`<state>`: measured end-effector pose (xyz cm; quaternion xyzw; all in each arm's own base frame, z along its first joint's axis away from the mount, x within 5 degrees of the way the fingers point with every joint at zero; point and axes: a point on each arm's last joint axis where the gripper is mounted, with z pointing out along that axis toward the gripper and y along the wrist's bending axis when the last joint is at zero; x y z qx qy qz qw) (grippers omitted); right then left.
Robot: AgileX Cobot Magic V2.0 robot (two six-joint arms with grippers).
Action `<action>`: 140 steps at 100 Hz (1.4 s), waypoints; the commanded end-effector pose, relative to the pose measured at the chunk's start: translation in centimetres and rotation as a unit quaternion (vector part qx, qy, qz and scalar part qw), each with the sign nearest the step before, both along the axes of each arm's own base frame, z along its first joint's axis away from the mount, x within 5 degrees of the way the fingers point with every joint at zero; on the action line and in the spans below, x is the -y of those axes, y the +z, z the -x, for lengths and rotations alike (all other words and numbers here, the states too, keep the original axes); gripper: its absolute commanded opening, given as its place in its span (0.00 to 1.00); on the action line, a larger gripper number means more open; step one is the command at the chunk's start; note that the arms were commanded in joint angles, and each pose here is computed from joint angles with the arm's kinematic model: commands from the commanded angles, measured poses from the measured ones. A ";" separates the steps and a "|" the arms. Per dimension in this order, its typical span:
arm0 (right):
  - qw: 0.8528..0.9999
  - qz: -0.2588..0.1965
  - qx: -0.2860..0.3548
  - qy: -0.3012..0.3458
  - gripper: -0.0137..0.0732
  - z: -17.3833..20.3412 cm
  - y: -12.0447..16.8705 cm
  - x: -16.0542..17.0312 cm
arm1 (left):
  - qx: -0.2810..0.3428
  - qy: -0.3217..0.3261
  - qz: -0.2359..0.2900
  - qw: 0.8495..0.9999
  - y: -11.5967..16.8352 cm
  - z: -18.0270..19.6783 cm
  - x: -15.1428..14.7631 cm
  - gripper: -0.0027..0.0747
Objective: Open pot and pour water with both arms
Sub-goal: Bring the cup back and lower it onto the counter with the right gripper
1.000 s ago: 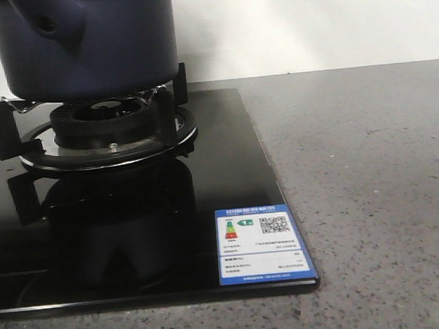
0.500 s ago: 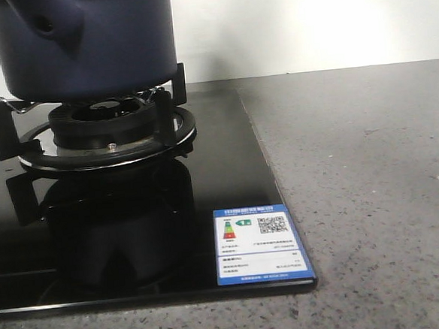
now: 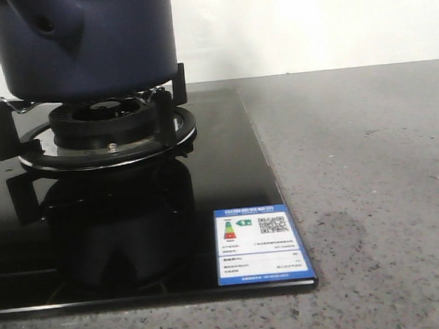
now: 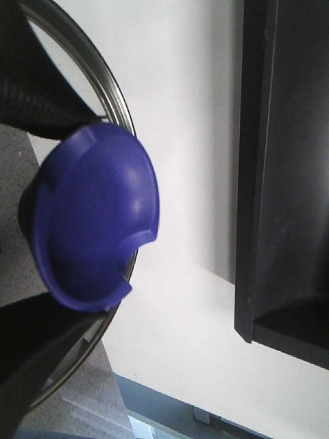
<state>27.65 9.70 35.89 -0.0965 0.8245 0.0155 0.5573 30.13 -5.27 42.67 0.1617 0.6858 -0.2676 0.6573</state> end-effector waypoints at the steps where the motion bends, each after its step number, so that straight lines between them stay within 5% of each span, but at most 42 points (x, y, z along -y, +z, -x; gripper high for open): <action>1: 0.999 -0.018 0.046 0.018 0.53 0.7 1.4 0.5 | 0.041 -0.014 0.031 0.999 2.9 1.5 0.2 0.57; 53: 0.995 -0.086 0.047 0.032 0.54 0.3 -3.0 3.1 | 0.042 -0.015 0.031 0.999 2.9 1.5 0.2 0.57; 140: 0.994 -0.097 -0.002 0.059 0.54 -0.6 -7.9 2.6 | 0.042 -0.016 0.031 0.999 2.9 1.5 0.2 0.57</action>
